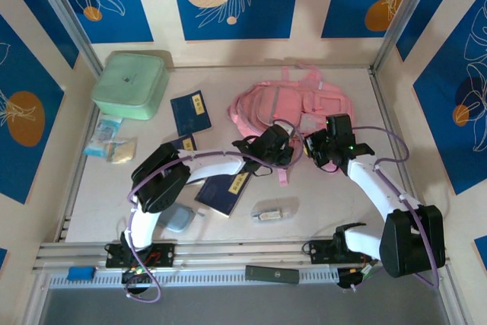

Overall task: Pack the student bag
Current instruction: Unzip the student bag at the top-right of the table.

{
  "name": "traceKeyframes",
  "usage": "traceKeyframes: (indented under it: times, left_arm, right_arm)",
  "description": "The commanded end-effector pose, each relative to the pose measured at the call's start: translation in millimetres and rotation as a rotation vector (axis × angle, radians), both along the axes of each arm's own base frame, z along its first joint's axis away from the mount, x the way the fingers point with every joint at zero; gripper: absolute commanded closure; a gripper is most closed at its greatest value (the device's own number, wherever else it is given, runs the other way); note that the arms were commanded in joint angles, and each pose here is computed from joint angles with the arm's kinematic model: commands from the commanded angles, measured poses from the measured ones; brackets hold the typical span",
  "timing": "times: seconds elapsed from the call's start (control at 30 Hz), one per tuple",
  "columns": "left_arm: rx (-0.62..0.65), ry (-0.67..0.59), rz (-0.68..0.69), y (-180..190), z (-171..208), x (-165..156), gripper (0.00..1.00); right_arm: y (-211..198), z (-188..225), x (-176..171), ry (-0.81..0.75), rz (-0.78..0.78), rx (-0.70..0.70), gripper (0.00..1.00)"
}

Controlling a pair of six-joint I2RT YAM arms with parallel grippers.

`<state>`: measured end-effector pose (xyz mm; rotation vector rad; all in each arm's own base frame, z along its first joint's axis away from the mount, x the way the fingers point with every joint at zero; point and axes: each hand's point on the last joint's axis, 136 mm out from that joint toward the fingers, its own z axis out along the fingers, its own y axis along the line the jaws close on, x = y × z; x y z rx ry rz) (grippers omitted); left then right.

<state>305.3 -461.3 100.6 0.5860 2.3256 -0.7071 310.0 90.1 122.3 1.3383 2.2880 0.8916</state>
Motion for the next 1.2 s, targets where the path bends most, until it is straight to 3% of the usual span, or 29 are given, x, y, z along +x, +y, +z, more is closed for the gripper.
traceKeyframes:
  times: [0.0, 0.1, 0.23, 0.47, 0.67, 0.87, 1.03, 1.17]
  left_arm:
    - [0.003, -0.048, -0.015, 16.1, 24.9, 2.3, 1.0]
    - [0.013, -0.057, -0.081, 23.0, 23.6, -7.5, 1.0]
    - [0.11, -0.059, -0.083, 43.9, 15.5, -11.4, 1.0]
    - [0.16, -0.077, -0.131, 56.1, 16.4, -19.5, 1.0]
    - [0.128, -0.072, -0.124, 49.1, 27.2, -17.2, 1.0]
    - [0.048, -0.06, -0.109, 28.7, 38.2, -9.6, 1.0]
    - [0.003, -0.041, -0.109, 15.9, 43.9, -6.5, 1.0]
    - [-0.055, -0.039, -0.135, 4.9, 50.6, -8.6, 1.0]
  right_arm:
    - [5.0, 30.6, 2.5, -0.092, 0.107, 0.027, 1.0]
    - [0.1, 37.6, 5.6, -0.115, 0.154, 0.038, 1.0]
    - [-5.9, 47.3, 10.6, -0.146, 0.213, 0.001, 1.0]
    - [-11.0, 51.5, 31.7, -0.186, 0.29, 0.001, 1.0]
    - [-24.8, 45.6, 61.0, -0.181, 0.306, -0.033, 1.0]
    - [-23.6, 40.5, 54.7, -0.157, 0.328, 0.015, 0.74]
    - [-32.5, 44.0, 26.6, -0.172, 0.265, 0.155, 0.41]
    - [-3.6, 35.8, 5.6, -0.123, 0.283, 0.246, 0.29]
